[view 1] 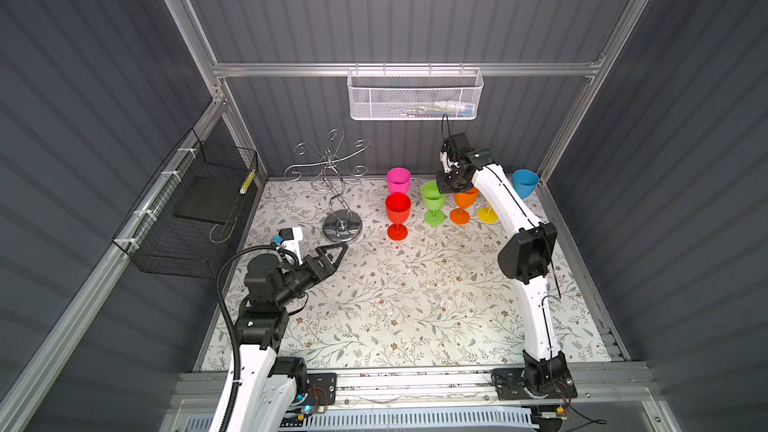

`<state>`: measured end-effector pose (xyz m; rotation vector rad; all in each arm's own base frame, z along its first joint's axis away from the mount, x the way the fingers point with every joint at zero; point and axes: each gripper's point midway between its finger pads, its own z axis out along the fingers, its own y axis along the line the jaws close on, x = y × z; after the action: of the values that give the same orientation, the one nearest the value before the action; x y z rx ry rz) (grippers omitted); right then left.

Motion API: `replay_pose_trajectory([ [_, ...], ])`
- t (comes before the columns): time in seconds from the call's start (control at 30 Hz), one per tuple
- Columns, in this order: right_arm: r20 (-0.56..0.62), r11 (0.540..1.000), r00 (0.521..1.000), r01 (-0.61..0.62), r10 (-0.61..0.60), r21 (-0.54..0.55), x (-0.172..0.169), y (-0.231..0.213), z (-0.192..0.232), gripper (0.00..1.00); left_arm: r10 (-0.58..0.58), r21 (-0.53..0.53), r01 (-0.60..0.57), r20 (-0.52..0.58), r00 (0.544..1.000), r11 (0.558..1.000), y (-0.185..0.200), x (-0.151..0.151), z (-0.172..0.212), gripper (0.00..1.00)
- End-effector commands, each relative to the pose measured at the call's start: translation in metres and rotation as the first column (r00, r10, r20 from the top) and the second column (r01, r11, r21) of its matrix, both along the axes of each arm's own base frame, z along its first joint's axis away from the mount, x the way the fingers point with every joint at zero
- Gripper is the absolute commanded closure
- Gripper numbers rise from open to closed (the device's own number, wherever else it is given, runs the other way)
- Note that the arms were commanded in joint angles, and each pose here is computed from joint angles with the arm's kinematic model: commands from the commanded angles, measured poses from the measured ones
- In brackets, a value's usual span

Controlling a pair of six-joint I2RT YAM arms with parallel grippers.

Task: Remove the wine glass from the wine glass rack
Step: 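Lower the green glass upright beside the red glass with the right gripper, then open the right gripper and lift it off the green glass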

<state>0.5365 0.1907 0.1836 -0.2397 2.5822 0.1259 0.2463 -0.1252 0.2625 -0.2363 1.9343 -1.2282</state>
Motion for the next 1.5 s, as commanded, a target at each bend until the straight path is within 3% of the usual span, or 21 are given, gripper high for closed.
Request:
replay_pose_trajectory([
  [0.0, -0.034, 1.000, 0.999, 0.014, -0.014, 0.006, 0.001, 0.000, -0.017, 0.91, -0.019, -0.006, 0.019, 0.009, 1.000, 1.000, -0.003, -0.005, 0.004, 0.00],
  [0.27, -0.039, 1.000, 0.999, 0.025, -0.024, 0.019, 0.001, 0.001, -0.020, 0.91, -0.022, -0.005, 0.022, 0.011, 1.000, 1.000, -0.003, -0.006, 0.005, 0.00],
  [0.53, -0.035, 0.999, 0.999, 0.029, -0.028, 0.022, 0.001, 0.001, -0.020, 0.83, -0.022, -0.005, 0.022, 0.011, 1.000, 1.000, -0.003, -0.006, 0.006, 0.00],
  [0.67, -0.008, 0.999, 0.999, 0.032, -0.031, 0.033, 0.002, 0.001, -0.008, 0.68, -0.020, 0.004, 0.020, 0.014, 1.000, 1.000, -0.003, -0.006, 0.008, 0.00],
  [0.8, 0.037, 0.998, 0.999, 0.034, -0.036, 0.050, 0.002, 0.000, 0.014, 0.61, -0.016, 0.014, 0.016, 0.015, 1.000, 1.000, -0.002, -0.006, 0.008, 0.00],
  [1.1, 0.178, 0.995, 0.983, 0.031, -0.047, 0.092, -0.007, -0.006, 0.082, 0.35, -0.003, 0.114, -0.001, 0.036, 0.999, 0.994, 0.004, -0.006, 0.005, 0.00],
  [1.33, 0.300, 0.990, 0.948, 0.067, -0.102, 0.126, -0.039, -0.032, 0.130, 0.15, 0.036, 0.217, -0.062, 0.122, 0.992, 0.974, 0.015, -0.001, 0.013, 0.00],
  [1.47, 0.410, 0.985, 0.900, 0.093, -0.147, 0.148, -0.069, -0.056, 0.142, 0.02, 0.106, 0.277, -0.161, 0.202, 0.974, 0.947, 0.030, 0.002, 0.013, 0.00],
])
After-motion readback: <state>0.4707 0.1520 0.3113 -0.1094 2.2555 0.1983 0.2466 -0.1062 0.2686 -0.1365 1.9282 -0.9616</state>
